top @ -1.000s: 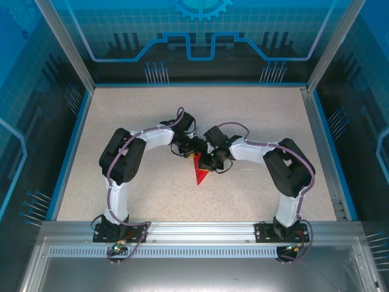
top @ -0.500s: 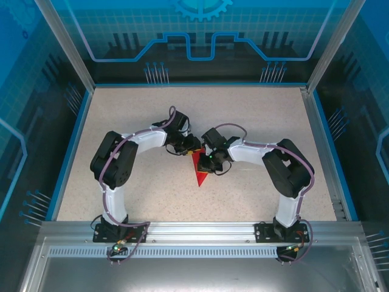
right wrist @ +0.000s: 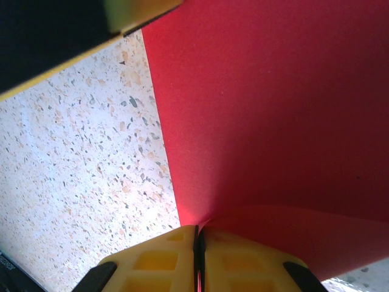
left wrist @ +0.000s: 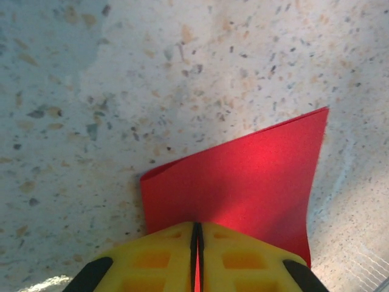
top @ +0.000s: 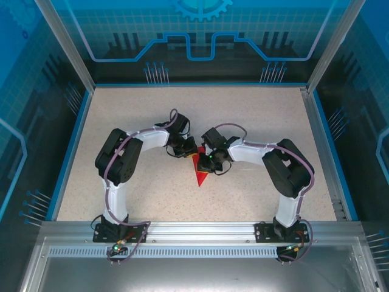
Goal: Fold a paper plane with a square sheet of paper (pick it up from the middle)
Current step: Third fold the triangle at the center of the table.
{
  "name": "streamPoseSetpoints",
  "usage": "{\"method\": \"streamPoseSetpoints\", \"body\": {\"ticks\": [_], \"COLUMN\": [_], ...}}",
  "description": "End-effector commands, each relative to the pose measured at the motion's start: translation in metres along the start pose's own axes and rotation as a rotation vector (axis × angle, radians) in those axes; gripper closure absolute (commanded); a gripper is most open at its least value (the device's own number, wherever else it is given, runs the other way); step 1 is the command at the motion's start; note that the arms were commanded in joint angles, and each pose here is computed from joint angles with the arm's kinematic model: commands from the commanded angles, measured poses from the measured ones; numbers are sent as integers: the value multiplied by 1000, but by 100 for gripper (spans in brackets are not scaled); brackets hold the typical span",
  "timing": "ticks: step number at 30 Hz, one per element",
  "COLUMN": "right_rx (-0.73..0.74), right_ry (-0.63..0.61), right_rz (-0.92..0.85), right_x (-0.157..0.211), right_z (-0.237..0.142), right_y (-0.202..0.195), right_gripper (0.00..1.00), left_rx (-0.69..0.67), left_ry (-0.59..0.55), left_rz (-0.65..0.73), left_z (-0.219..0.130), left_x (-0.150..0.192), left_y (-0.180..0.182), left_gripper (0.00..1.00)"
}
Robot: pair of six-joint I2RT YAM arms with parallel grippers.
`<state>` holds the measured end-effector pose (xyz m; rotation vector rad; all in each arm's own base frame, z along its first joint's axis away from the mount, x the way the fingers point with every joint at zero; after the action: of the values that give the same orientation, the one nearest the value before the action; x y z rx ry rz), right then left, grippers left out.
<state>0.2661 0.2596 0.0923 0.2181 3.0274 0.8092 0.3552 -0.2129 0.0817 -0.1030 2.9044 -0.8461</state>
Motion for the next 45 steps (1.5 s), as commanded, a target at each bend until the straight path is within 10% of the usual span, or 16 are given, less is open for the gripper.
{"method": "streamPoseSetpoints", "body": {"ticks": [1,45], "right_rx": [-17,40], "right_ry": [18,-11], "right_rz": [-50,46], "right_x": [7,0], "right_z": [0,10], "right_y": [8,-8], "right_gripper": [89,89], "left_rx": [-37,-25], "left_ry": [25,42], "left_rz": [14,35], "left_z": [4,4], "left_x": [1,4], "left_y": [2,-5], "left_gripper": [88,89]}}
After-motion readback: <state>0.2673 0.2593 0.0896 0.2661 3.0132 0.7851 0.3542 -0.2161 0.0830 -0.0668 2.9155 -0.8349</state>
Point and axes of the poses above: each hand's point on the last joint's axis, 136 mm out from that joint toward the fingers, its own z axis out along the fingers, its own y axis along the line the jaws close on, x = y × z, the point moved 8 cm from there along -z, back along the fingers, and after that the axes turned 9 degrees about z, right-handed, at the moved point
